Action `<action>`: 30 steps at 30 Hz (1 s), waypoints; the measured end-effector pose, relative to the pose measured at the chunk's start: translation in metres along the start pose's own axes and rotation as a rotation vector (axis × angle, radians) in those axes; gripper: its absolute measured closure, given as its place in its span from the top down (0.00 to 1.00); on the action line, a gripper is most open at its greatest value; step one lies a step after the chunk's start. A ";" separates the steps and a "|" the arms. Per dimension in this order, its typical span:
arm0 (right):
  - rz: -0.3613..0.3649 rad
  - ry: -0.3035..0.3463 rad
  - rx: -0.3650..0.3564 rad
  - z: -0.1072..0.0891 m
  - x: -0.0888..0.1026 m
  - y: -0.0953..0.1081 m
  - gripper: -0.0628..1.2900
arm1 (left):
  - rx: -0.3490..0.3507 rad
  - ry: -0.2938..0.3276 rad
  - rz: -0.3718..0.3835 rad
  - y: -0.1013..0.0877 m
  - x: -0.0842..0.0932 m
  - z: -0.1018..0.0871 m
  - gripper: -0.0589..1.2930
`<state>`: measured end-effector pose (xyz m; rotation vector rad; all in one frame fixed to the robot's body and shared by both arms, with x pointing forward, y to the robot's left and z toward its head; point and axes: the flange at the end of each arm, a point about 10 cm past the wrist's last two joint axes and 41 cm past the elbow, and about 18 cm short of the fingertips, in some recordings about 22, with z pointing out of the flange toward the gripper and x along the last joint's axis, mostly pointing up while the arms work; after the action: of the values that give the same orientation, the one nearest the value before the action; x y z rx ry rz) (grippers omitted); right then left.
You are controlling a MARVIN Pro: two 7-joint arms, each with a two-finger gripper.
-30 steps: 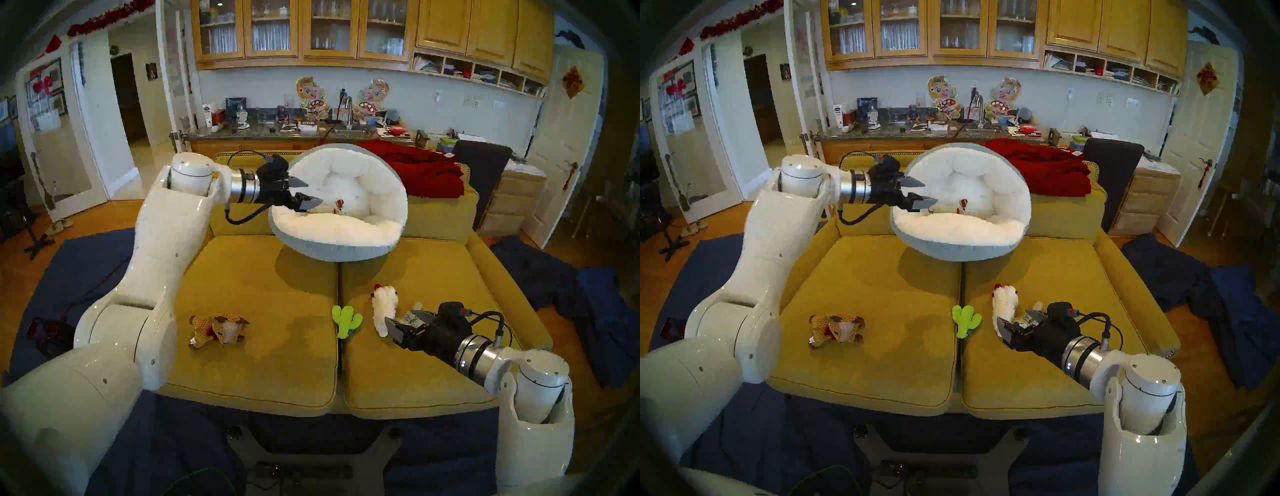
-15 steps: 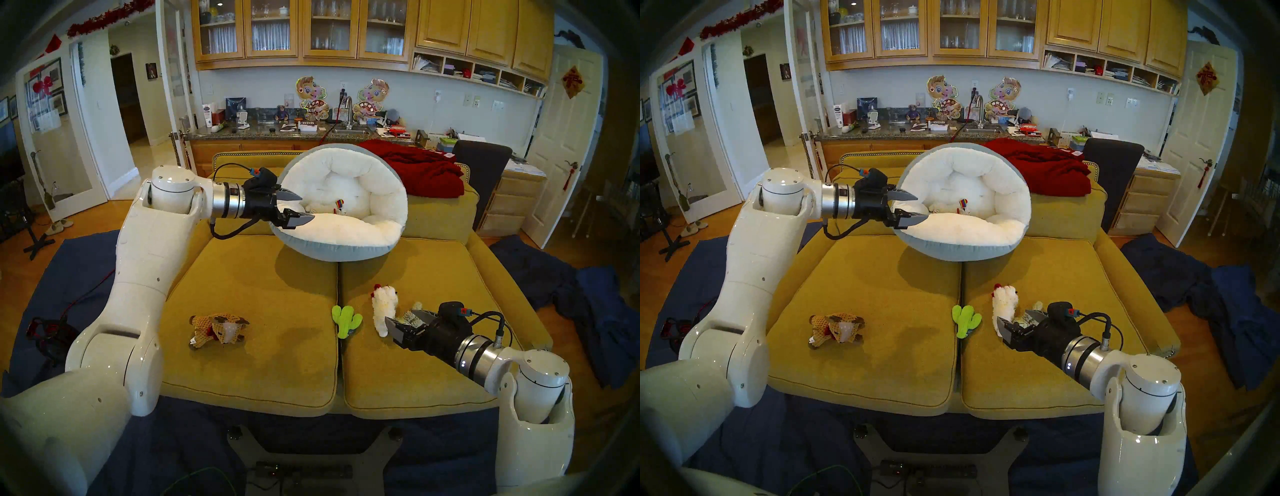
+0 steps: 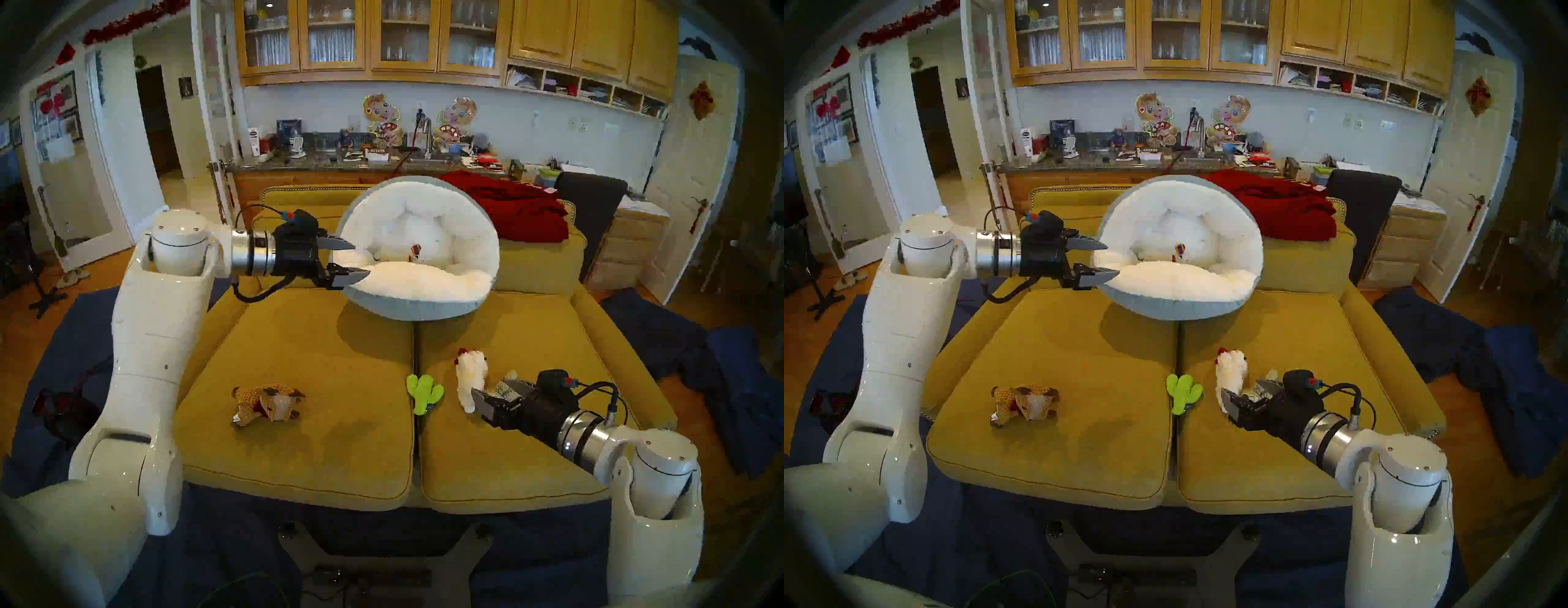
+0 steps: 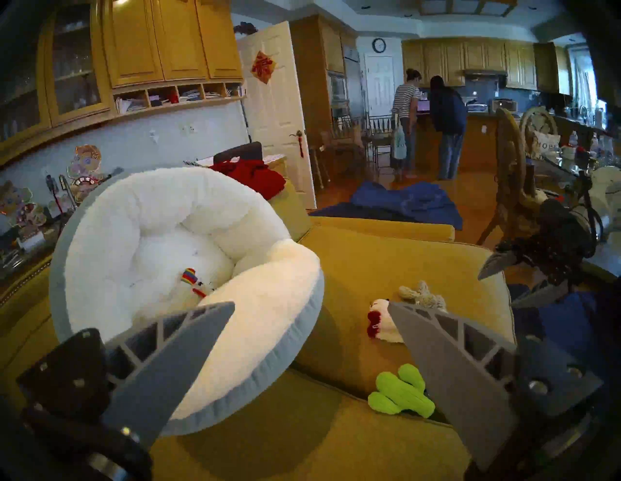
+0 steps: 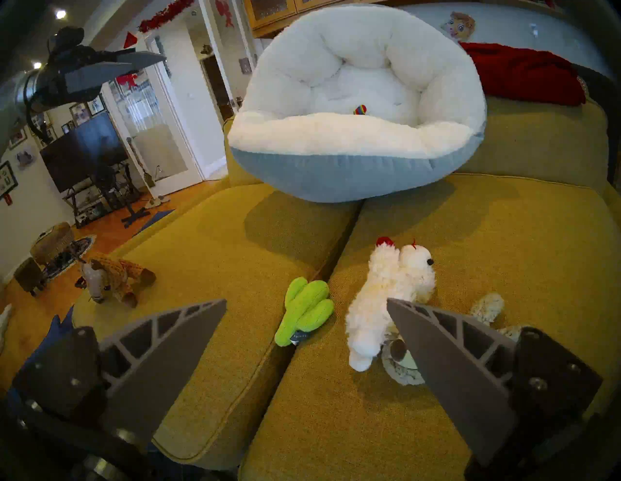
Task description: Put toys into dog bed
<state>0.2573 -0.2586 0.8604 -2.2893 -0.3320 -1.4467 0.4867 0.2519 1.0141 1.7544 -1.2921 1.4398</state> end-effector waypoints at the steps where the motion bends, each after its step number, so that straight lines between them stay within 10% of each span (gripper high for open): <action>1: 0.000 0.000 0.000 0.000 0.000 0.000 0.96 | 0.001 -0.001 0.006 0.003 0.001 -0.003 0.96; 15: -0.005 0.003 0.000 0.000 0.001 -0.001 0.96 | 0.027 -0.026 0.037 0.029 0.013 -0.024 0.96; 30: -0.011 0.006 -0.003 -0.001 0.001 -0.002 0.96 | 0.219 -0.166 -0.102 0.063 -0.006 -0.023 0.96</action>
<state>0.2562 -0.2575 0.8621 -2.2891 -0.3416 -1.4603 0.4200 0.2471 1.0047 2.0906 -1.1422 1.4486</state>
